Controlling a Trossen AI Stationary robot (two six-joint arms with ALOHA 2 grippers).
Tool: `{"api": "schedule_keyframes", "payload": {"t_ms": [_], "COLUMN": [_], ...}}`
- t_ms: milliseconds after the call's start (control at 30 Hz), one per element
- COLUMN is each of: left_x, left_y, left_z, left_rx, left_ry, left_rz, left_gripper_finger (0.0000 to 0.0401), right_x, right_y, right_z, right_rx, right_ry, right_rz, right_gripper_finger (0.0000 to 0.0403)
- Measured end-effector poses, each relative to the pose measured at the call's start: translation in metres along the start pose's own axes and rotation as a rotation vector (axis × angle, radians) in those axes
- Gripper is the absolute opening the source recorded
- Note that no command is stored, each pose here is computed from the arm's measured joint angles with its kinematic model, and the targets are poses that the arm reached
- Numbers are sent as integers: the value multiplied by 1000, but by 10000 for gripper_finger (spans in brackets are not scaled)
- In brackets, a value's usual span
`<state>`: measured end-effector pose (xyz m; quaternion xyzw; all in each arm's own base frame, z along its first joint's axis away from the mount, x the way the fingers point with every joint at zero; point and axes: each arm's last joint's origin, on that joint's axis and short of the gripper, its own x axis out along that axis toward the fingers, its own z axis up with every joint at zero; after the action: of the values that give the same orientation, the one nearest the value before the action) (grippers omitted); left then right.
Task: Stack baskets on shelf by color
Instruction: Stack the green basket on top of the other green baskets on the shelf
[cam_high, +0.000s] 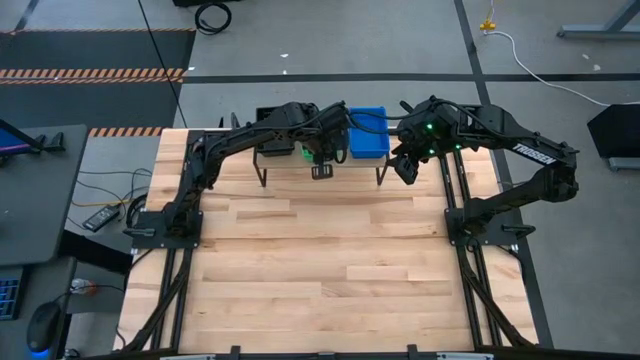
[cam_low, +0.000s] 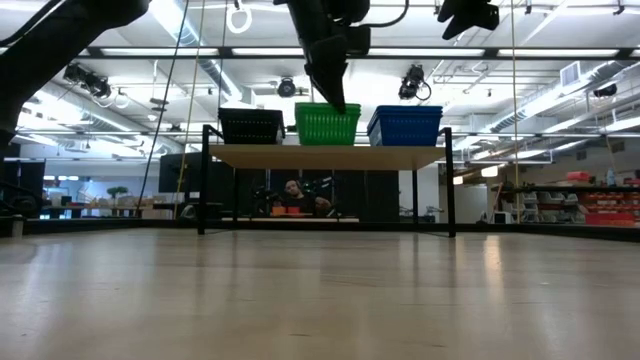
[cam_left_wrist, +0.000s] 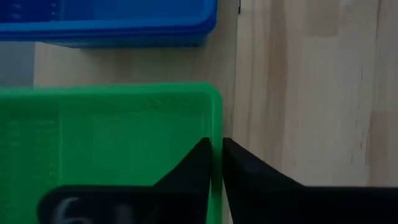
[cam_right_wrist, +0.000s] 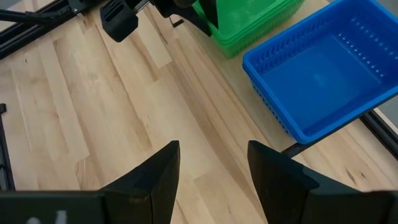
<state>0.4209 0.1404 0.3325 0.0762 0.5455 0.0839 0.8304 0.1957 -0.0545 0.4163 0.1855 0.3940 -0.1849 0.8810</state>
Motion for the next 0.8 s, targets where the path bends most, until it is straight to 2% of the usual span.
{"api": "schedule_keyframes", "payload": {"t_ms": [200, 533, 800], "left_x": [0, 0, 0], "left_y": [0, 1, 2], "left_z": [0, 0, -1], "left_rx": [47, 44, 44], "left_ry": [1, 1, 25], "left_rz": [0, 2, 67], "left_gripper_finger": [35, 39, 75], "right_x": [0, 0, 0], "right_y": [0, 0, 0], "right_z": [0, 0, 0], "right_rx": [0, 4, 3], "right_ry": [1, 4, 4], "right_rz": [0, -1, -1], "right_gripper_finger": [195, 195, 195]}}
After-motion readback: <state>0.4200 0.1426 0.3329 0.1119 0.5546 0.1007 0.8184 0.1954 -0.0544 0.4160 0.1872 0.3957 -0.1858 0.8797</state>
